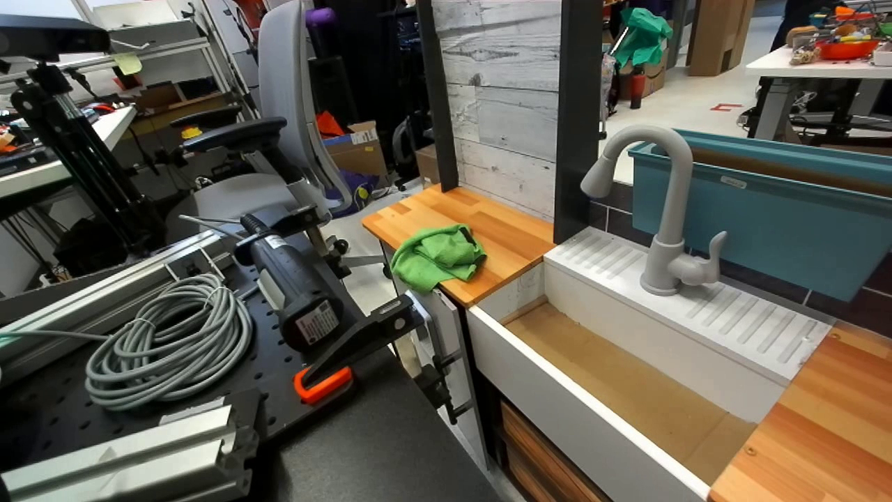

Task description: Move the towel to the left

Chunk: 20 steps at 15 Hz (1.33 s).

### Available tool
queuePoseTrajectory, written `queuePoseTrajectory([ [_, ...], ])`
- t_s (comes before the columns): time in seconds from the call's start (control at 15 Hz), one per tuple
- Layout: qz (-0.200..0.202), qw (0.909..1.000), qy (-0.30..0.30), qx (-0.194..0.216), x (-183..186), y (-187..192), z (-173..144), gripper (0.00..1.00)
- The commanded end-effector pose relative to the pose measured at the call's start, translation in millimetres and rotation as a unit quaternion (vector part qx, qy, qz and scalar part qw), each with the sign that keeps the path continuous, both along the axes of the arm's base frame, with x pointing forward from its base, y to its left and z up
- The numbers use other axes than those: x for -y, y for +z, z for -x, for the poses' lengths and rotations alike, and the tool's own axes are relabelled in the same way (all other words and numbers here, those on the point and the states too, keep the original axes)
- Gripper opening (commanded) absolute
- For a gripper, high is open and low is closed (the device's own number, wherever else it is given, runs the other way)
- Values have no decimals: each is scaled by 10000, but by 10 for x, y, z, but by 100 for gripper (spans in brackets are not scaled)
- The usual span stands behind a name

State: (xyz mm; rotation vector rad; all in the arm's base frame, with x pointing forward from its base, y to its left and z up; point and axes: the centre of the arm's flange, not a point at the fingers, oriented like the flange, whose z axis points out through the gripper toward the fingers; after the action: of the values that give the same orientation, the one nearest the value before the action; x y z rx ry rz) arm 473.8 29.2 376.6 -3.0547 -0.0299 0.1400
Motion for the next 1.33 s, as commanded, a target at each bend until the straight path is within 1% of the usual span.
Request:
queuePoseTrajectory([
  [0.0,26,10000,-48,25,-122,-302,-427,100],
  [0.13,42,10000,-7,-31,-173,-535,-585,100],
  [0.4,145,9995,-58,-270,-263,-1066,-842,100],
  [0.8,189,9976,-211,-636,-264,-1708,-1033,100],
  [1.07,212,9956,-282,-870,-269,-2023,-1120,100],
  [1.2,207,9948,-327,-945,-274,-2092,-1135,100],
  [1.27,247,9934,-383,-1056,-267,-2090,-1130,100],
])
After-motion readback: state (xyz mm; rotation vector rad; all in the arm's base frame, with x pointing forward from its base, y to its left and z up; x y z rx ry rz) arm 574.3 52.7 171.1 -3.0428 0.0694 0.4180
